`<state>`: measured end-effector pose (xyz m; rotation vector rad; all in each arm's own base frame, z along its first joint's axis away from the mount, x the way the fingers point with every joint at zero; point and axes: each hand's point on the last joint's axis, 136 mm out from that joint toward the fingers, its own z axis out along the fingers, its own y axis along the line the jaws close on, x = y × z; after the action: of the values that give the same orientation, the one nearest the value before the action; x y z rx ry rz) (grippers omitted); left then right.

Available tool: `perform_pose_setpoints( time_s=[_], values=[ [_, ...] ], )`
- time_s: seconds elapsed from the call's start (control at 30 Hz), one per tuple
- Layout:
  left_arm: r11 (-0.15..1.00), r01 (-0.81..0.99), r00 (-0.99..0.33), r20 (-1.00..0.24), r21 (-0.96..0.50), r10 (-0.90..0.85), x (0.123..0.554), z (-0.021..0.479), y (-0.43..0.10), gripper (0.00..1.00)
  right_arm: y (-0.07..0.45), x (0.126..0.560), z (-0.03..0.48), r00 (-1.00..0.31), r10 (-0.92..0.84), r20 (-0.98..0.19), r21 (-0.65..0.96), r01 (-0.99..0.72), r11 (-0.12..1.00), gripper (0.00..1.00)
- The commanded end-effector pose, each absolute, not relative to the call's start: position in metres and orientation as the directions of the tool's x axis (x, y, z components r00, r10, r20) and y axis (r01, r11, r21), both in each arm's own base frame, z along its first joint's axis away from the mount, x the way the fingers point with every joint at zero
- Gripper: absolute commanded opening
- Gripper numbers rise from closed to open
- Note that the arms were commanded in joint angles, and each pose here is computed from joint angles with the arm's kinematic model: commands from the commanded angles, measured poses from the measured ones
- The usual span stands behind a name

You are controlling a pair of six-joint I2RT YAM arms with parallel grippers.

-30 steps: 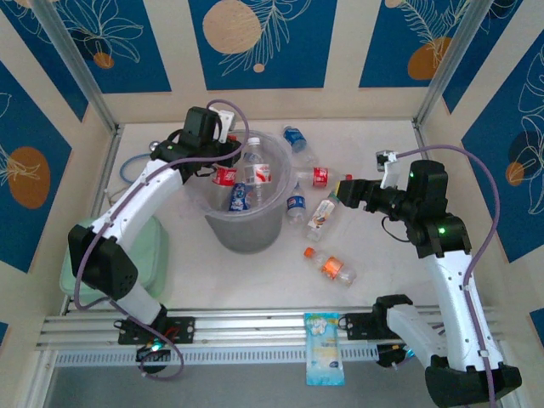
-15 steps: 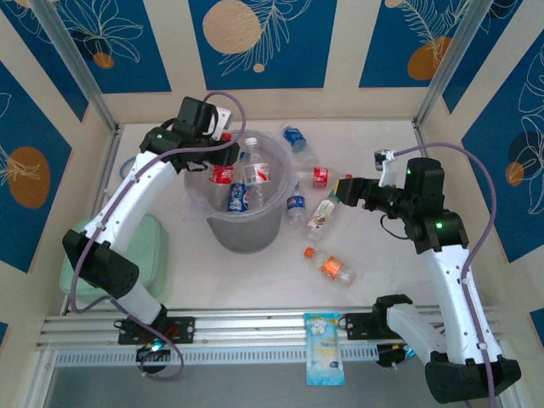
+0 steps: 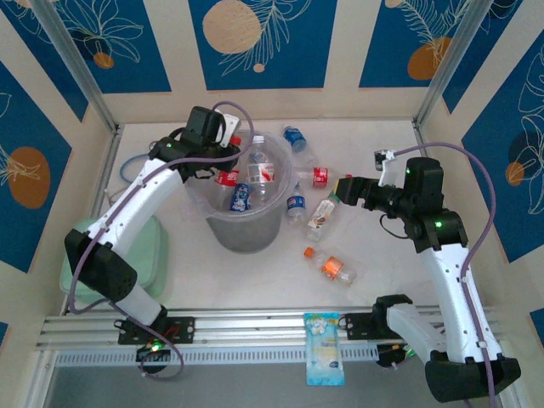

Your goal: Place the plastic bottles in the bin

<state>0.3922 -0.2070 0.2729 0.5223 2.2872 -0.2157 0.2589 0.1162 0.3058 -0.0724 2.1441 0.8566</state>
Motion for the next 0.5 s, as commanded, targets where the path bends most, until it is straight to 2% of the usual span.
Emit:
perform_pose_setpoints(
  time_s=[0.0, 0.17, 0.3, 0.37, 0.43, 0.47],
  values=[
    [0.912, 0.411, -0.729, -0.6, 0.001, 0.329, 0.37, 0.221, -0.196, 0.25, 0.114, 0.261, 0.301, -0.69, 0.237, -0.684, 0.564, -0.294, 0.772, 0.83],
    [0.914, 0.405, -0.746, -0.592, -0.042, 0.303, 0.366, 0.214, -0.201, 0.22, 0.108, 0.269, 0.287, -0.719, 0.259, -0.645, 0.566, -0.222, 0.794, 0.83],
    [0.917, 0.397, -0.727, -0.621, -0.034, 0.292, 0.367, 0.229, -0.199, 0.23, 0.089, 0.285, 0.261, -0.767, 0.368, -0.525, 0.608, -0.036, 0.793, 0.85],
    [0.918, 0.395, -0.708, -0.645, -0.025, 0.287, 0.366, 0.244, -0.196, 0.26, 0.083, 0.296, 0.251, -0.767, 0.437, -0.469, 0.643, 0.042, 0.765, 0.85],
    [0.917, 0.398, -0.685, -0.672, -0.021, 0.282, 0.364, 0.261, -0.194, 0.34, 0.07, 0.309, 0.238, -0.732, 0.546, -0.408, 0.662, 0.175, 0.729, 0.88],
    [0.917, 0.399, -0.673, -0.686, -0.02, 0.278, 0.363, 0.27, -0.193, 0.38, 0.062, 0.316, 0.229, -0.697, 0.614, -0.372, 0.667, 0.259, 0.699, 0.85]
  ],
)
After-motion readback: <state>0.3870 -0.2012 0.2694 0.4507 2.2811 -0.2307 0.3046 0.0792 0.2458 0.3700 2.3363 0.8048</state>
